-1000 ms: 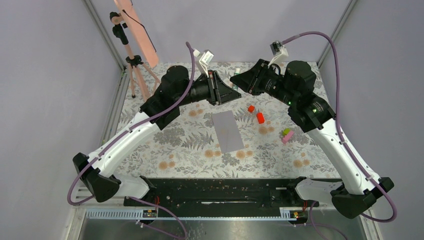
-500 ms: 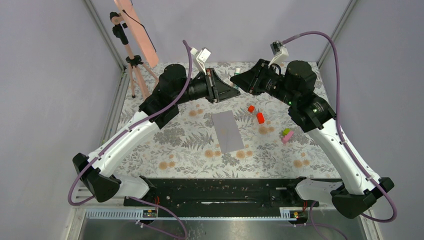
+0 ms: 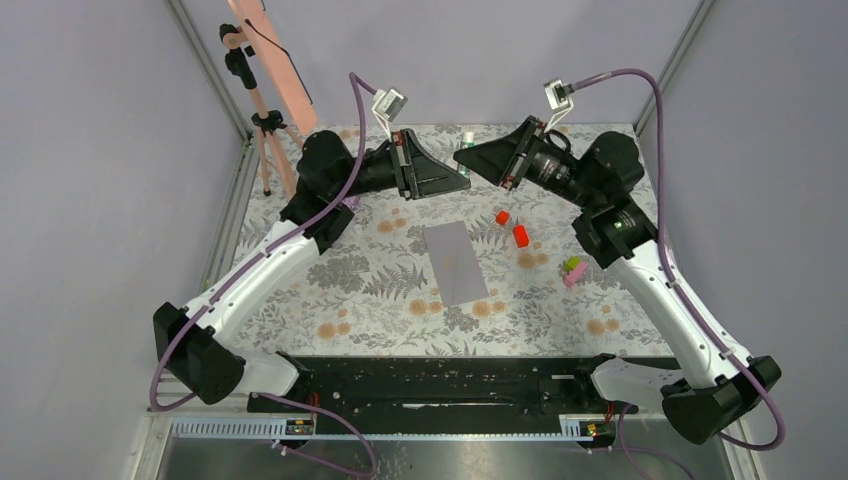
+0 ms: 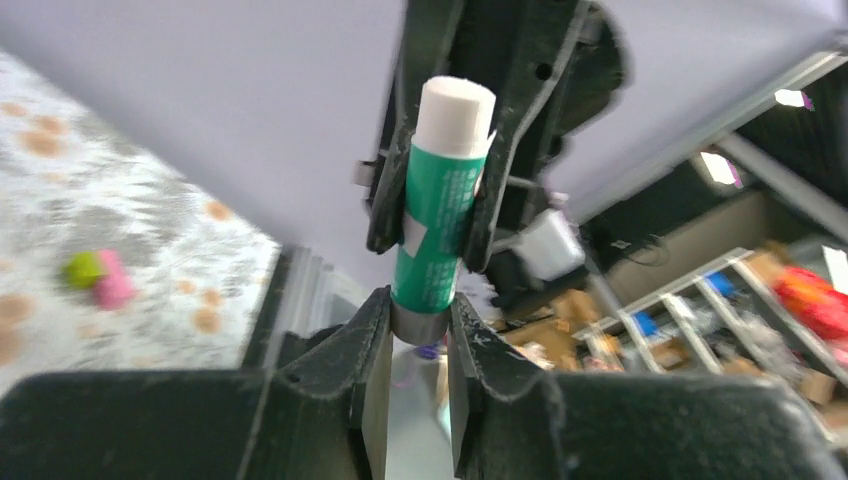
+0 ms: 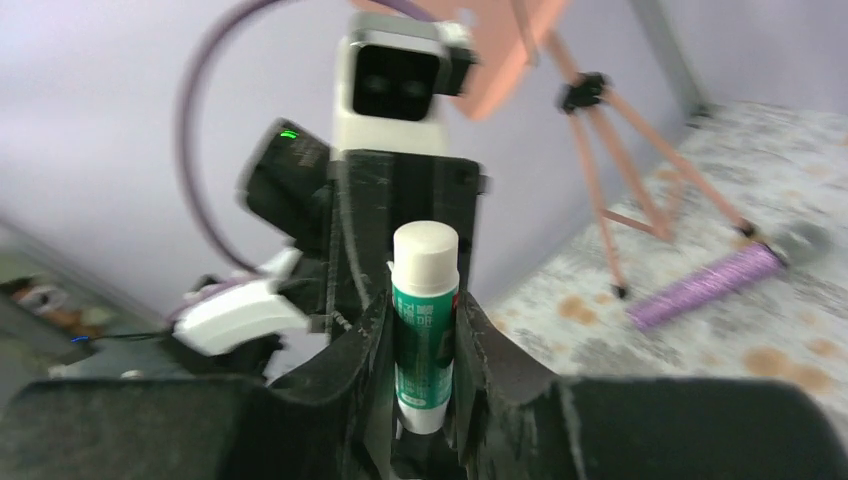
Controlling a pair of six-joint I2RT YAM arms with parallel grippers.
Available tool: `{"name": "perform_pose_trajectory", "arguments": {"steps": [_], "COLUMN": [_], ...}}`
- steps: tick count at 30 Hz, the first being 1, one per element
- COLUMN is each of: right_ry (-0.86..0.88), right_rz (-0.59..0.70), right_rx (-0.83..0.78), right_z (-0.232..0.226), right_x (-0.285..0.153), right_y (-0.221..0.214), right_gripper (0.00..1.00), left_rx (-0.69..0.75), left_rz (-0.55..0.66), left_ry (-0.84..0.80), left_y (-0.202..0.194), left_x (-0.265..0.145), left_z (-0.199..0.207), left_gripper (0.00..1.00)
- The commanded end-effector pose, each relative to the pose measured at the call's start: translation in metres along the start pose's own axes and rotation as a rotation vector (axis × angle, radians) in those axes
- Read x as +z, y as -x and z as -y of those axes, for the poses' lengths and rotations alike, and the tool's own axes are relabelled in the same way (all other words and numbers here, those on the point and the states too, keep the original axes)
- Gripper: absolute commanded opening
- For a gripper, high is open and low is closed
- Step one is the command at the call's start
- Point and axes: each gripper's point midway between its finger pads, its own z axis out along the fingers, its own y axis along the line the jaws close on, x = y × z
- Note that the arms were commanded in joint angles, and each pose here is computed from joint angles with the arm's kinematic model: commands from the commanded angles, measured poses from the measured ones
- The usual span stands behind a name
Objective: Place the letter into the envelope and seal it
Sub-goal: Screw the solid glue, then move the solid glue cap to the center of the board.
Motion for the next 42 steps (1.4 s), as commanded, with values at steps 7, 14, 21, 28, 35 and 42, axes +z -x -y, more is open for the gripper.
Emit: {"name": "perform_pose_trajectory", "arguments": {"steps": [7, 14, 21, 28, 35, 42], "right_ry": [0.580, 0.207, -0.255, -0.465, -0.443, -0.437], "right_rz": [-0.102, -0.135, -0.109, -0.171, -0.177, -0.181], "right_rx": [0.092, 0.047, 0.045, 0.019, 0.059, 0.061], "right_z": [-0.080, -0.016, 0.080, 0.125, 0.127, 0.125], "right_x": [-0.023, -0.014, -0.058, -0.085, -0.077, -0.079], "right_y": [0.000, -0.018, -0.034, -0.063, -0.065, -0.068], "right_gripper": [0.00, 0.00, 0.00, 0.00, 0.00, 0.00], "left_rx": [0.149, 0.075, 0.155, -0.022, -0.131, -0.114], "left_rz": [0.057, 0.054, 0.048, 0.050, -0.203, -0.287], "left_ry": [-0.514, -0.104, 0.662, 1.096, 1.511, 1.691], "left_y": [0.034, 0.028, 0.003, -0.039, -0.078, -0.073], "left_x": [-0.047, -0.031, -0.093, -0.153, -0.191, -0.212], "left_z": [0.120, 0.027, -0.107, -0.192, -0.295, -0.349], "left_gripper": [0.00, 0.60, 0.71, 0.65, 0.62, 0.60]}}
